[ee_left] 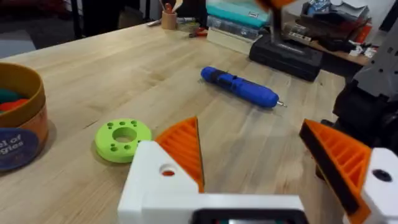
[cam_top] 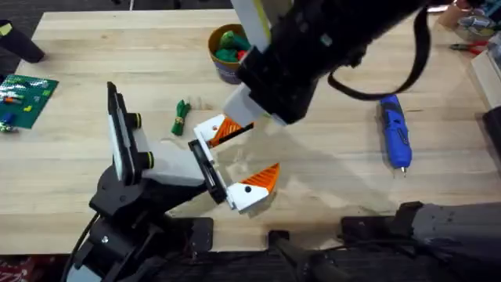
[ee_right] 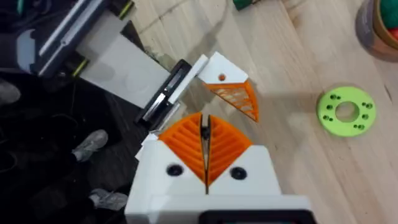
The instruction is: Pick up the gripper from the table and insert it into the empty holder that is missing its gripper. Then pick up a screw, insert it into the mounting hole, and use the screwdriver to tighten it. Finally, clean up the table by picking up the vegetable and placing it into the bucket.
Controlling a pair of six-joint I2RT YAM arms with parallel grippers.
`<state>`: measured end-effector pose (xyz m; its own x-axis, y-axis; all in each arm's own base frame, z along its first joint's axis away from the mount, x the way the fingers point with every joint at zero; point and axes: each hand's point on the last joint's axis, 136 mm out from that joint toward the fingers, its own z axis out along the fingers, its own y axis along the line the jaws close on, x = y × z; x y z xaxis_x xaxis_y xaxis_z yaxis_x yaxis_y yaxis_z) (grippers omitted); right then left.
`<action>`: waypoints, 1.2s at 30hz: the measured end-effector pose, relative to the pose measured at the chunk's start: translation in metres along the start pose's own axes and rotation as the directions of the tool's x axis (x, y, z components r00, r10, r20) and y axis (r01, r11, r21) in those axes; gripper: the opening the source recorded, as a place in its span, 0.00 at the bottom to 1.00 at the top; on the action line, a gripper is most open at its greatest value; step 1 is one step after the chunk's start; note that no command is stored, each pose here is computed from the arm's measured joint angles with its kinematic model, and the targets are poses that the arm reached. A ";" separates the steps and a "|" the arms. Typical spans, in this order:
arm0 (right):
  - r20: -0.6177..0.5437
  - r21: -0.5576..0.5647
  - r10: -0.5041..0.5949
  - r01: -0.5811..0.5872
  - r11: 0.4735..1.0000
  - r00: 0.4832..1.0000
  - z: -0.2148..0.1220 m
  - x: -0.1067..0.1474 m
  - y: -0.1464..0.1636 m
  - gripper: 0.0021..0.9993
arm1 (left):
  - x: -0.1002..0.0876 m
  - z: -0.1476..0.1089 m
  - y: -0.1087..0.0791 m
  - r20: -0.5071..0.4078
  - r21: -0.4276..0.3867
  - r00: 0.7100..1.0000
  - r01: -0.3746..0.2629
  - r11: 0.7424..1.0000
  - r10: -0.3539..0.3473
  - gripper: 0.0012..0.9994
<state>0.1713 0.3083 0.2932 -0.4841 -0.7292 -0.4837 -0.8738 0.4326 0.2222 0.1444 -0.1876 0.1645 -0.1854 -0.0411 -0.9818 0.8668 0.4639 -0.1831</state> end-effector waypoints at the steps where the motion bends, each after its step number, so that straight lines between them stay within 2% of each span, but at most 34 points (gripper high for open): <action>1: -0.003 0.002 0.004 -0.004 1.000 1.000 0.002 0.002 -0.001 0.01 | 0.000 0.000 0.000 0.000 0.000 1.000 0.000 1.000 0.000 0.99; 13: -0.112 0.022 0.095 -0.093 0.995 0.989 0.054 0.041 -0.024 0.01 | 0.000 0.000 0.000 0.000 0.000 1.000 0.000 1.000 0.000 0.99; 16: -0.059 -0.007 0.092 -0.092 0.996 0.994 0.063 0.030 -0.024 0.01 | 0.000 0.000 0.000 0.000 0.000 1.000 0.000 1.000 0.000 0.99; 21: 0.094 -0.099 0.047 -0.038 0.994 0.994 0.062 -0.009 -0.011 0.01 | 0.000 0.000 0.000 0.000 0.000 1.000 0.000 1.000 0.000 0.99; 36: 0.130 -0.146 0.032 -0.013 0.989 0.991 0.062 -0.018 -0.003 0.01 | 0.000 0.000 0.000 0.001 0.000 1.000 0.000 1.000 0.000 0.99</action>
<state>0.1859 0.3529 0.2493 -0.5014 -0.6400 -0.5822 -0.8651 0.3596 0.3497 0.1443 -0.1876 0.1647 -0.1848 -0.0414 -0.9819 0.8669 0.4638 -0.1828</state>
